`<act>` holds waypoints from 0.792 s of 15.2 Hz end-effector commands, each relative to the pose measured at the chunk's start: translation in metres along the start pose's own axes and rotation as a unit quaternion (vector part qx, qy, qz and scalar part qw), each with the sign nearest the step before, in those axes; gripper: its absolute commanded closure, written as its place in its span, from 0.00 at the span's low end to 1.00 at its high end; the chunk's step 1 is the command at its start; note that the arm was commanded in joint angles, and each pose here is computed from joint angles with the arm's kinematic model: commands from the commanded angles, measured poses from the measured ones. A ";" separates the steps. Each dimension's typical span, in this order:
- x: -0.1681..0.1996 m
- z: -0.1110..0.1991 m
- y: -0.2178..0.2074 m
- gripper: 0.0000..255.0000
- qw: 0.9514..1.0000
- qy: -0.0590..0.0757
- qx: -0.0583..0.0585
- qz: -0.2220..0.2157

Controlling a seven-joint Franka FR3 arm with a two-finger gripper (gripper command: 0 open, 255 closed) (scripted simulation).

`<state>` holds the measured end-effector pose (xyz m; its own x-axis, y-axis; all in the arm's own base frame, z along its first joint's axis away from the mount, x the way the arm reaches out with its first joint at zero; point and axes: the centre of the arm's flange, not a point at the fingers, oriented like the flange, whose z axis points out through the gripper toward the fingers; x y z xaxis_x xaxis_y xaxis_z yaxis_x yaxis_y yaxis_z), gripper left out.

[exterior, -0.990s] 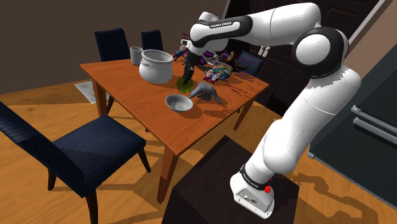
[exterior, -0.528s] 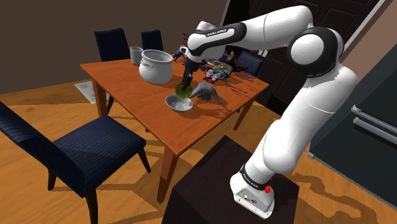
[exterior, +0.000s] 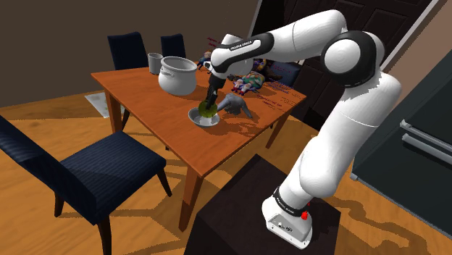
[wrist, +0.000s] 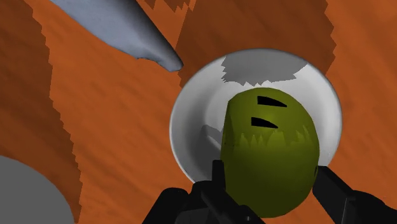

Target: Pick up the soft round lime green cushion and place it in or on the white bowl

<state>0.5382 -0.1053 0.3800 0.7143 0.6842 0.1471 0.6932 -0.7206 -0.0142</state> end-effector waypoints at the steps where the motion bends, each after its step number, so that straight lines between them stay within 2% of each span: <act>1: 0.000 0.001 0.001 1.00 1.000 0.000 0.000 0.000; 5: 0.000 0.001 0.001 1.00 1.000 0.000 0.000 0.000; 6: 0.000 0.001 0.001 0.00 1.000 0.000 0.000 0.000; 11: 0.000 0.001 0.001 0.00 1.000 0.000 0.000 0.000; 12: 0.000 -0.012 0.001 0.00 1.000 0.000 0.000 0.000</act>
<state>0.5388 -0.1056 0.3857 0.7142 0.6842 0.1480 0.6931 -0.7207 -0.0131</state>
